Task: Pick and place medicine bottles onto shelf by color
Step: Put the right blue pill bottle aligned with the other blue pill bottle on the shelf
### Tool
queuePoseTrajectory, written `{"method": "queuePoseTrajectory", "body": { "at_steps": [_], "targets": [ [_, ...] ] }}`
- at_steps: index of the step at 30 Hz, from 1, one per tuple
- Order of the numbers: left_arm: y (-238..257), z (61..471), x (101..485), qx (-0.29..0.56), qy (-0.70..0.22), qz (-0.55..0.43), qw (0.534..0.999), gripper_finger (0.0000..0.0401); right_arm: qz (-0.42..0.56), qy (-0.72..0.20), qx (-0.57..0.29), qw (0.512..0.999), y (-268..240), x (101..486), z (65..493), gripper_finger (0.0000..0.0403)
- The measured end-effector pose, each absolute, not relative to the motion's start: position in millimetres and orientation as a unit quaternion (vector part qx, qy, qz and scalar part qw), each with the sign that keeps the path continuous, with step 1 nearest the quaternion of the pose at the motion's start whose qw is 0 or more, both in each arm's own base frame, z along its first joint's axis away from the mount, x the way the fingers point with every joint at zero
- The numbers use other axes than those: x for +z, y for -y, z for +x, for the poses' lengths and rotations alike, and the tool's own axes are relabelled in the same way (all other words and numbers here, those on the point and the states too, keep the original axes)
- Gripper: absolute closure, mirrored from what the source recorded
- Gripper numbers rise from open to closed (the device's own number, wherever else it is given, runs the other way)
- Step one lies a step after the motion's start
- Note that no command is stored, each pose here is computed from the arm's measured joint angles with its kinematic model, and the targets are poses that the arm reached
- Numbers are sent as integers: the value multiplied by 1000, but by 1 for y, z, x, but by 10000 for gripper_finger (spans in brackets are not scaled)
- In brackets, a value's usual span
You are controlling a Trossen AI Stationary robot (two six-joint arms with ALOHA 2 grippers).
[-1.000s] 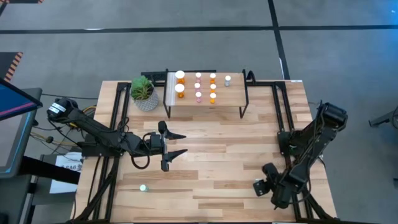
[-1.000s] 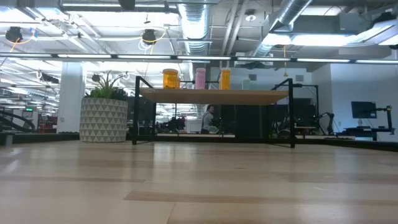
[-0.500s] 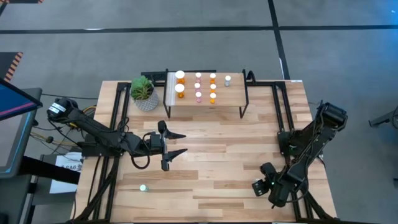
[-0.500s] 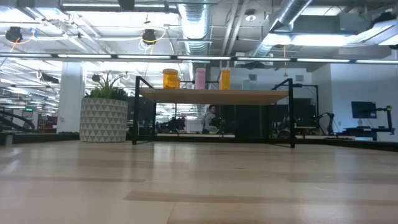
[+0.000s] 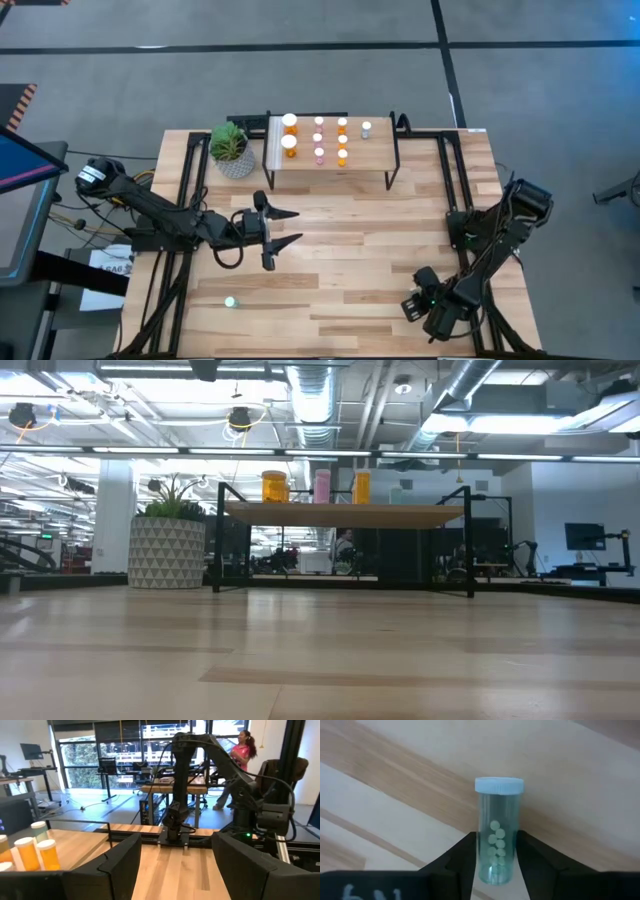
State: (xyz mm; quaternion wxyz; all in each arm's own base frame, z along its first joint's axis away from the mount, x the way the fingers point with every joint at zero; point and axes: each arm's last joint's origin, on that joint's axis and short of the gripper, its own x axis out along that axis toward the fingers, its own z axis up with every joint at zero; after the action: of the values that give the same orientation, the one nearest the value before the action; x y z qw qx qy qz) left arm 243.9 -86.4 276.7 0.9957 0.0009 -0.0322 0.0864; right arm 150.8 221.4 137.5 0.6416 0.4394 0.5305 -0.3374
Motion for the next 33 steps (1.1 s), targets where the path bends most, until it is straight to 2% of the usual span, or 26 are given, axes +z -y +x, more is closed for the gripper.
{"method": "queuePoseTrajectory", "body": {
  "at_steps": [9,14,20,26,29,33],
  "targets": [
    [87,244,277,86,33,-3,996,168,417,-541,-318,657,-225,143,149,279],
    [87,244,277,80,33,-3,996,168,419,-493,-295,703,-223,151,153,290],
    [87,244,277,80,33,-3,996,168,396,-359,-257,805,-211,178,159,284],
    [87,244,277,80,35,-4,996,168,287,-180,-268,902,-183,211,171,283],
    [87,244,277,80,35,-6,996,168,209,-129,-301,921,-162,223,181,283],
    [87,244,277,78,35,-8,996,168,125,-74,-371,917,-131,238,196,283]
  ]
}}
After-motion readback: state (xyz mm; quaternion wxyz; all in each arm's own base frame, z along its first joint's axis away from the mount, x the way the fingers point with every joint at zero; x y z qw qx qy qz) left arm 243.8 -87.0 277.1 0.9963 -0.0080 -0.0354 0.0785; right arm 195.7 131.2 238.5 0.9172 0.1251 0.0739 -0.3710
